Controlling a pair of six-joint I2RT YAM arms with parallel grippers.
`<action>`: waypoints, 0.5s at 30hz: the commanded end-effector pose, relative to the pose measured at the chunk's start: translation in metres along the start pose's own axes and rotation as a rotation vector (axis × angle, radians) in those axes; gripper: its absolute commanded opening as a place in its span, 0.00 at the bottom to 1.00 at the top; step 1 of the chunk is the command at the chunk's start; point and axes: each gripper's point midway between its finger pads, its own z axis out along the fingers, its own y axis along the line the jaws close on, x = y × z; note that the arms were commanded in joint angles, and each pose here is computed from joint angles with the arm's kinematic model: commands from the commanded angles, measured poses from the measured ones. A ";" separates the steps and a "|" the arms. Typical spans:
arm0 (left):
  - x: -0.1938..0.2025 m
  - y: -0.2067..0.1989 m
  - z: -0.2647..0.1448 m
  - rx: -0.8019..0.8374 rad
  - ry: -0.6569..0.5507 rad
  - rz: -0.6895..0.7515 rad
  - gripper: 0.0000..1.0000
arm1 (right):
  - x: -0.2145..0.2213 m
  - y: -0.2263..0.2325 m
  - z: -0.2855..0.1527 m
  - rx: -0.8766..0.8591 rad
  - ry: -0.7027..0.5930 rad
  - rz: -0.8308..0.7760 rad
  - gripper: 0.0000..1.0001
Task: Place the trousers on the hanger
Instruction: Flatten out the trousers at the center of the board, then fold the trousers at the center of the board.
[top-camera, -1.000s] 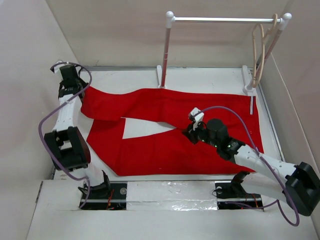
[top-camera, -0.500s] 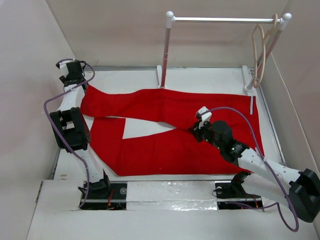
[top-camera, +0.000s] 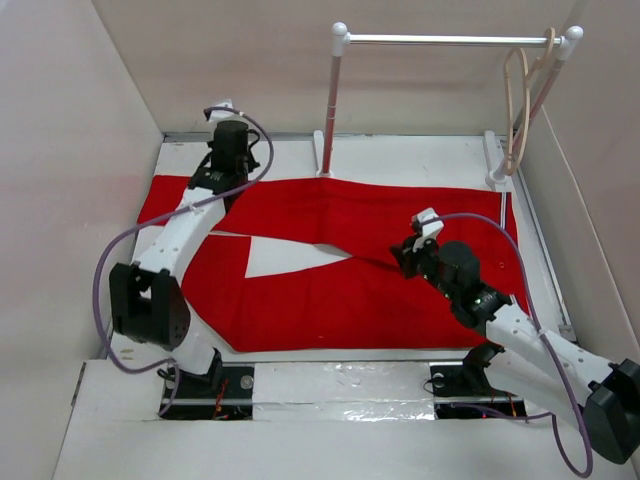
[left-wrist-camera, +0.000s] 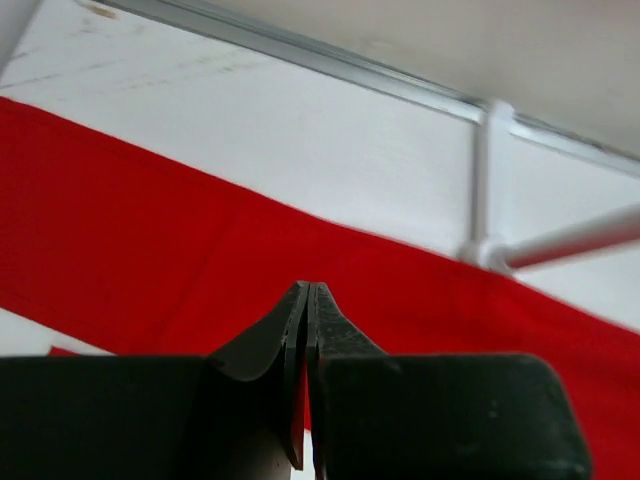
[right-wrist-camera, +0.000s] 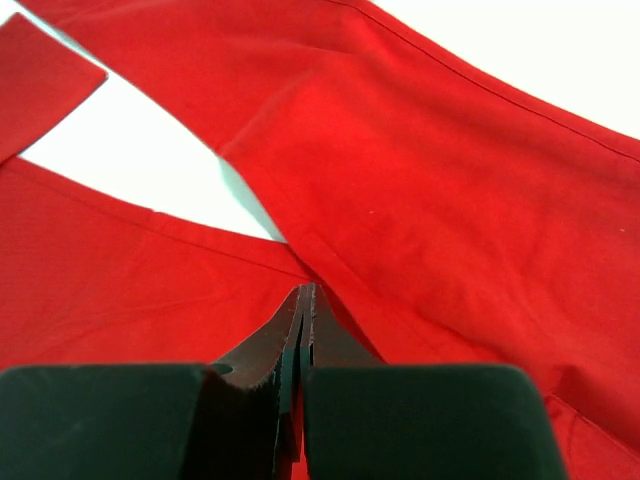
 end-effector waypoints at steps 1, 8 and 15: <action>0.062 0.011 -0.030 -0.007 0.198 0.096 0.00 | -0.015 0.005 -0.006 -0.034 -0.051 0.002 0.00; 0.175 0.049 -0.047 -0.091 0.442 0.234 0.30 | -0.023 0.016 -0.014 -0.093 -0.087 0.008 0.01; 0.226 0.065 -0.032 -0.168 0.590 0.318 0.31 | -0.030 0.010 -0.023 -0.063 -0.122 0.009 0.14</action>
